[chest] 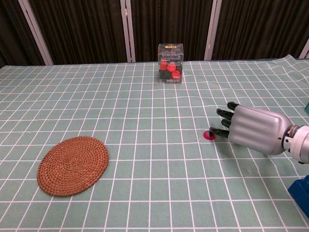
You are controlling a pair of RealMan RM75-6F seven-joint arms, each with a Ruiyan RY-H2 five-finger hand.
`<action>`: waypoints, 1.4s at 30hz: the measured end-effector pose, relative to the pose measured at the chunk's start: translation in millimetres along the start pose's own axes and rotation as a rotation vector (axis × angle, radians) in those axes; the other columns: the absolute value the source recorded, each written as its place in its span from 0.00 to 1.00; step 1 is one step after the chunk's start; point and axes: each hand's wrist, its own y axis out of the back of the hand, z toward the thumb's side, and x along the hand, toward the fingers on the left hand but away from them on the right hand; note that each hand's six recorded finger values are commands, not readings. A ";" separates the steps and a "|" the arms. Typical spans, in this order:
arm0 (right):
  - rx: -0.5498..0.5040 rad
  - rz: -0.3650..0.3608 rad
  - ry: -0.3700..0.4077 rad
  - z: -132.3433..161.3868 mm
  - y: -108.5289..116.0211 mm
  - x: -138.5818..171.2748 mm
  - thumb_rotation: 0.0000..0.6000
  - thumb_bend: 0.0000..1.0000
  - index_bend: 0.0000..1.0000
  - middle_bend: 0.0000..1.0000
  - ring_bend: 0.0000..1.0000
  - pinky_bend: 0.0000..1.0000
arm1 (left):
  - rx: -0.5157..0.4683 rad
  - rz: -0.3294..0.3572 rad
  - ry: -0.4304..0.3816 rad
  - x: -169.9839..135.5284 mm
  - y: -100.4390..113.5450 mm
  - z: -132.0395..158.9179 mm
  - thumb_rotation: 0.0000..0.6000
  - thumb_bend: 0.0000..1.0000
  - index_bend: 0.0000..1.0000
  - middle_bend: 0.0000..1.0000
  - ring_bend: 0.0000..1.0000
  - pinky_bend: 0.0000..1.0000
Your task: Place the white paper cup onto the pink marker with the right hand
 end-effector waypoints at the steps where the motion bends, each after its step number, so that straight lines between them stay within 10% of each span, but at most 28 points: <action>1: 0.007 -0.007 0.001 0.1 0.2 -0.1 1.00 0.31 0.17 0.36 0.20 0.37 | 0.000 0.000 -0.001 0.0 -0.1 0.1 1.00 0.00 0.00 0.00 0.00 0.00; 17: -0.116 -0.083 -0.051 -15.4 -0.2 1.4 1.00 0.37 0.21 0.40 0.25 0.46 | 0.000 -0.002 -0.003 -0.7 -0.7 1.0 1.00 0.00 0.00 0.00 0.00 0.00; 36: -1.282 -0.093 -0.203 -75.6 17.8 -19.7 1.00 0.36 0.21 0.40 0.25 0.43 | -0.001 -0.009 -0.002 -0.1 -1.6 1.0 1.00 0.00 0.00 0.00 0.00 0.00; 42: -1.464 -0.096 -0.214 -79.3 25.4 -36.6 1.00 0.36 0.21 0.40 0.25 0.42 | -0.003 -0.013 0.003 0.9 -2.1 -0.3 1.00 0.00 0.00 0.00 0.00 0.00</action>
